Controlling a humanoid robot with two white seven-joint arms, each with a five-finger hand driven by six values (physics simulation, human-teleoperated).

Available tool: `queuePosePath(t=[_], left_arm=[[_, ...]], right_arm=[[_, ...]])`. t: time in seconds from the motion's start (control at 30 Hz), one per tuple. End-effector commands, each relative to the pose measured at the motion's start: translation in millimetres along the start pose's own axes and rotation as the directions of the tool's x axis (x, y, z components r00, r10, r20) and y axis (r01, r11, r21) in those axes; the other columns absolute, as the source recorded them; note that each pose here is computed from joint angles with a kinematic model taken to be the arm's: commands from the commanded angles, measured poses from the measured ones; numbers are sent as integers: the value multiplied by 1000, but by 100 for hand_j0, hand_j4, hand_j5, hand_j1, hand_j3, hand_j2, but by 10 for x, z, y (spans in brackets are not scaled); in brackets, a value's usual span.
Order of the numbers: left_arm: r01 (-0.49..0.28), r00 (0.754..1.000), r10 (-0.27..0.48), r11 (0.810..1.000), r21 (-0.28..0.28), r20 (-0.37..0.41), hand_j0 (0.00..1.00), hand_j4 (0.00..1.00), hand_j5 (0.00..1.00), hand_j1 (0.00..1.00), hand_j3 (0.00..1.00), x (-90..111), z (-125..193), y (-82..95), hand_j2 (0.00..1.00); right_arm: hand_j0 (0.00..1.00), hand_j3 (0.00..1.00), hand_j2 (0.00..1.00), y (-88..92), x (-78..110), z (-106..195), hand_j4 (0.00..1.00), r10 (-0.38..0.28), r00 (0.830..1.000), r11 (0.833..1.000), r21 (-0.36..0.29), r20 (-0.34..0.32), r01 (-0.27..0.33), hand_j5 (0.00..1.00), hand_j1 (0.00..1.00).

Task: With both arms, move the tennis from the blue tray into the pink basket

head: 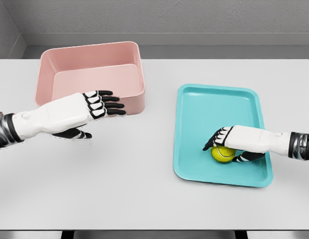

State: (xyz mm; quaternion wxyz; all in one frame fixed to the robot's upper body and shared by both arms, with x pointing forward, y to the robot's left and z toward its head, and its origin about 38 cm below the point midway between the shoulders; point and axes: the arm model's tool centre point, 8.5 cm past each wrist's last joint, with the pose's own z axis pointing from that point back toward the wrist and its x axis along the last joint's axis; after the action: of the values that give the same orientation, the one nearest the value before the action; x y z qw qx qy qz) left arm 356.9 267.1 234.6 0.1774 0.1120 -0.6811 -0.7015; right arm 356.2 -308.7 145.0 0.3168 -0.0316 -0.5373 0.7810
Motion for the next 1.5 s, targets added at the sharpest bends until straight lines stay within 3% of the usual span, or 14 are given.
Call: queuePosePath(t=[0.0, 0.23, 0.33, 0.43, 0.5, 0.63, 0.7, 0.73, 1.13, 1.47], left_arm=[[2, 1000, -2, 1000, 4, -2, 100, 100, 100, 100, 100, -8, 11, 29, 100], [39, 999, -40, 999, 37, 26, 100, 100, 100, 100, 100, -19, -113, 195, 100], [12, 999, -13, 999, 42, 31, 100, 100, 100, 100, 100, -1, -113, 156, 100], [-48, 998, 47, 999, 24, 46, 100, 100, 100, 100, 100, 58, -132, -6, 100], [-63, 997, 61, 997, 45, 52, 100, 100, 100, 100, 100, 79, -138, -39, 100], [-77, 995, 78, 997, -14, 58, 100, 100, 100, 100, 100, 113, -138, -170, 100], [-70, 996, 77, 990, -121, 54, 100, 100, 100, 100, 100, 118, -109, -269, 100], [-67, 996, 74, 989, -129, 46, 100, 100, 100, 100, 100, 105, -74, -265, 100], [-63, 997, 69, 991, -121, 44, 100, 100, 100, 100, 100, 95, -67, -242, 100], [-62, 997, 69, 990, -124, 47, 100, 100, 100, 100, 100, 101, -77, -251, 100]], right_arm=[[77, 77, 77, -7, -8, 6, 77, 0, 1000, 1000, -1, -3, 0, 77, 77], [67, 67, 67, 11, -6, -2, 67, -2, 1000, 1000, 3, -2, 2, 67, 67], [62, 62, 62, 22, -1, -11, 62, -2, 1000, 1000, 5, 0, 2, 62, 62], [59, 59, 59, 27, 0, -13, 59, -3, 1000, 1000, 7, 0, 3, 59, 59], [59, 59, 59, 25, 2, -9, 59, -2, 1000, 1000, 7, 0, 2, 59, 59], [59, 59, 59, -62, -17, 20, 59, 14, 1000, 1000, -10, -8, -14, 59, 59], [59, 59, 59, -97, -21, 28, 59, 19, 1000, 1000, -17, -9, -20, 59, 59], [59, 59, 59, -126, -23, 33, 59, 25, 1000, 999, -21, -10, -26, 59, 59], [59, 59, 59, -384, 39, -10, 59, 79, 997, 995, -60, 13, -78, 59, 59], [59, 59, 59, -610, 183, -247, 59, 121, 990, 987, -114, 77, -112, 59, 59]])
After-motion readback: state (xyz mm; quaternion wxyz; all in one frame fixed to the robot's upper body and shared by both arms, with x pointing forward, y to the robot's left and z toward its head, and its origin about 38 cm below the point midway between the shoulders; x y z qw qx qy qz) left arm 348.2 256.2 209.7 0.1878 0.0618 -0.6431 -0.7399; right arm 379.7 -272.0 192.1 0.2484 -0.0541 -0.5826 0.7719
